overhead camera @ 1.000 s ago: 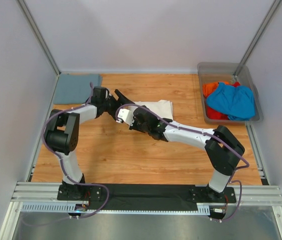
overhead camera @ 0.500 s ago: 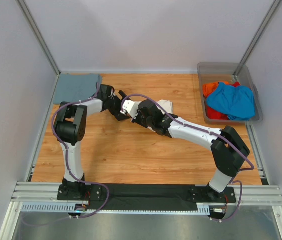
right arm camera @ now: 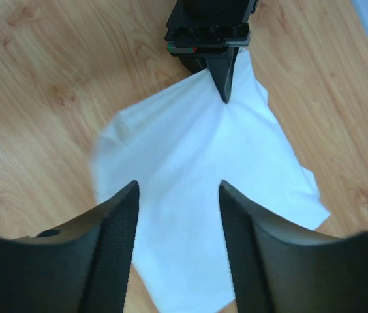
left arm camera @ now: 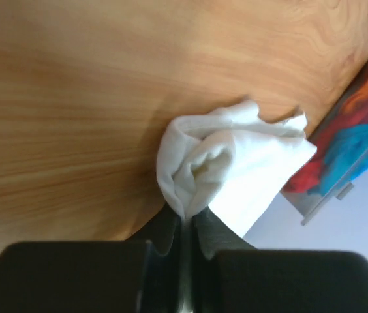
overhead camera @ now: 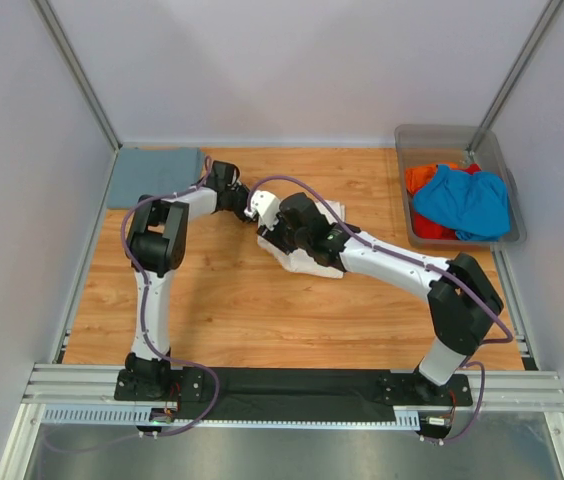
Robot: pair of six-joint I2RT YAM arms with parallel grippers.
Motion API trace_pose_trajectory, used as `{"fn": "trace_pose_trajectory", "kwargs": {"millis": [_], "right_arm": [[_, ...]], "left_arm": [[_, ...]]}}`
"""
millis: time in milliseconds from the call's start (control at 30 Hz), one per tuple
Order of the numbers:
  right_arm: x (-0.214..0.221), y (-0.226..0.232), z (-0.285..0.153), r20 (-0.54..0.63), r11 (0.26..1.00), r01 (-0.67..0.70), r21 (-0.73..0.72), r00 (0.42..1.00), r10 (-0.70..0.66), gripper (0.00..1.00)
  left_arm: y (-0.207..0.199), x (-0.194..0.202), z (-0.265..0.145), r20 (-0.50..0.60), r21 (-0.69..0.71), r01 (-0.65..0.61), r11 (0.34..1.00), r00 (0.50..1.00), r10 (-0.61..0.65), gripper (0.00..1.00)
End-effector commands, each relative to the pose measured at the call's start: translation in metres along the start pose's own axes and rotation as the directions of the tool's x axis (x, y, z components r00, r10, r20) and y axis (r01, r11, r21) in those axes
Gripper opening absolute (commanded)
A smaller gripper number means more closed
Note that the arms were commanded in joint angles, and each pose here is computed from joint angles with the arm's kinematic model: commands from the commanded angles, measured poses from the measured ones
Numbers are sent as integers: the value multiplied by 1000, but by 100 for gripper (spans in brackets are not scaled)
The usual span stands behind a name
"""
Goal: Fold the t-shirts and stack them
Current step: Neatly place the folded tshirt to the corner
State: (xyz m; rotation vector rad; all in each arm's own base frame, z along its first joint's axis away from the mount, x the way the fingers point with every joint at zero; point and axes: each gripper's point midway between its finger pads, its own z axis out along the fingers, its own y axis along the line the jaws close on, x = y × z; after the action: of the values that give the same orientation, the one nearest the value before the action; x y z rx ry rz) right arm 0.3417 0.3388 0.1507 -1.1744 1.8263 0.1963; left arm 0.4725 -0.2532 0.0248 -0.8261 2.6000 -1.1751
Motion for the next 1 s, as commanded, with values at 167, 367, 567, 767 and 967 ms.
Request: {"fn": "trace_pose_trajectory", "kwargs": {"millis": [167, 367, 567, 767, 967], "right_arm": [[-15, -49, -77, 17, 965, -173, 195, 985, 173, 68], [25, -59, -139, -7, 932, -216, 291, 974, 228, 73], [35, -50, -155, 37, 909, -311, 277, 949, 313, 73], [44, -45, -150, 10, 910, -316, 269, 945, 326, 73], [47, -43, -142, -7, 916, -301, 265, 949, 314, 73]], "left_arm": [[-29, -33, -71, 49, -206, -442, 873, 886, 461, 0], [-22, -71, -151, 30, -483, -558, 674, 759, 650, 0], [-38, -125, -210, 82, -673, -563, 480, 588, 805, 0], [-77, -168, -248, 185, -736, -531, 420, 439, 879, 0], [-102, -186, -273, 245, -778, -483, 402, 356, 902, 0]]}}
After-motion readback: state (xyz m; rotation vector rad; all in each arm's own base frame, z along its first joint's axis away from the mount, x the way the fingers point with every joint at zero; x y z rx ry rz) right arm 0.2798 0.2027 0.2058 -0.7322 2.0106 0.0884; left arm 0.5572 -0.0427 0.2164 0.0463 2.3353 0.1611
